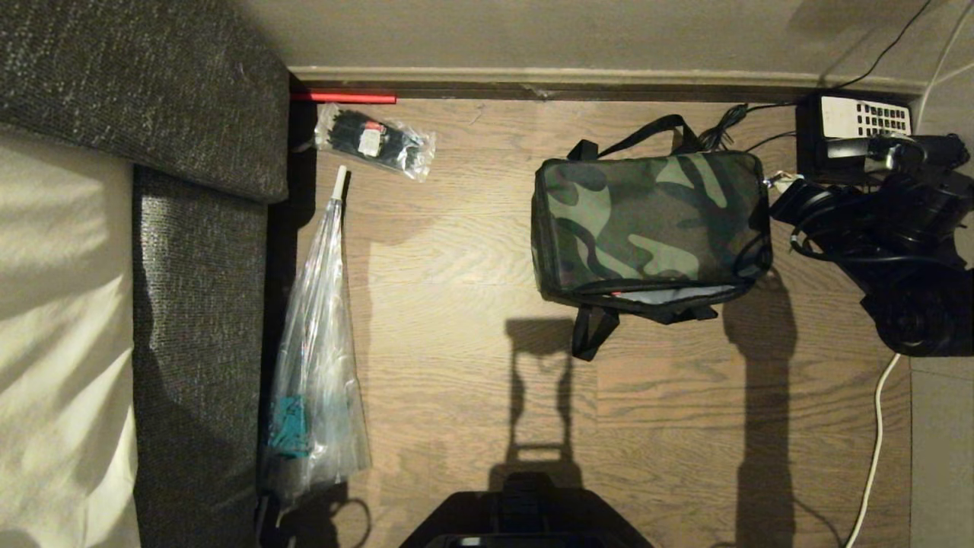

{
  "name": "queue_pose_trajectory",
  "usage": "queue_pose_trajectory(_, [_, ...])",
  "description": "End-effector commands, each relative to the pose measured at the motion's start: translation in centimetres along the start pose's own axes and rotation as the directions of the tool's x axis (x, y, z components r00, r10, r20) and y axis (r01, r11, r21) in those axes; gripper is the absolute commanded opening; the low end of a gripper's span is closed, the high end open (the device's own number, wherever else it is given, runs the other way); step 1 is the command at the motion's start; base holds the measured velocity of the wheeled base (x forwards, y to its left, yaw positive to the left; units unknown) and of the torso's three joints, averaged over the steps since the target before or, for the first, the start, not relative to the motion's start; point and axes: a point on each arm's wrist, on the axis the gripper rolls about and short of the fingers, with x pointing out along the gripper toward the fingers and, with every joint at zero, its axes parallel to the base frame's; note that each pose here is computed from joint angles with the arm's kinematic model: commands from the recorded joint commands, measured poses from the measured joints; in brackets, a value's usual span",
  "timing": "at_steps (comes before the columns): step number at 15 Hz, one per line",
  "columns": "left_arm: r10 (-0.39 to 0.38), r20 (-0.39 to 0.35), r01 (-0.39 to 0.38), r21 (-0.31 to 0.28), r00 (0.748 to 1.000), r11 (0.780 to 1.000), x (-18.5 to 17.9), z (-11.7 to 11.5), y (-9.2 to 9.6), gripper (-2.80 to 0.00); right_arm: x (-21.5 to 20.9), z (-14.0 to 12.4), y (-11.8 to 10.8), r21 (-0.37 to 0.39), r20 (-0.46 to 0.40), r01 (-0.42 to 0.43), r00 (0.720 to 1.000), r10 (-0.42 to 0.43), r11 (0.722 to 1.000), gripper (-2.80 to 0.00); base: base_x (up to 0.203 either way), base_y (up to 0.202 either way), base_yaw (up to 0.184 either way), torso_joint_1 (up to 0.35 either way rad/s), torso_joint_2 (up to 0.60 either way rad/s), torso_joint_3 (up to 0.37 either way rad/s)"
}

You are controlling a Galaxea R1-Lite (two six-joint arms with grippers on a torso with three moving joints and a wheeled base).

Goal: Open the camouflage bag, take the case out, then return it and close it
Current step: Open the top of the storage box

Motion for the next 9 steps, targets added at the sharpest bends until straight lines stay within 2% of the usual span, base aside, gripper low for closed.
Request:
queue_pose_trajectory(1, [0.000, -0.002, 0.000, 0.000, 1.000, 1.000, 0.0, 0.0, 0.0, -2.80, 0.2, 0.3, 0.1, 0.001, 0.017, -0.005, 1.000, 0.005, 1.000, -2.80, 0.000, 0.000, 0.000, 0.000, 0.00, 0.000])
queue_pose_trajectory(9, [0.000, -0.002, 0.000, 0.000, 1.000, 1.000, 0.0, 0.0, 0.0, -2.80, 1.3, 0.7, 0.2, 0.016, 0.054, -0.017, 0.998, 0.016, 1.000, -2.80, 0.000, 0.000, 0.000, 0.000, 0.00, 0.000])
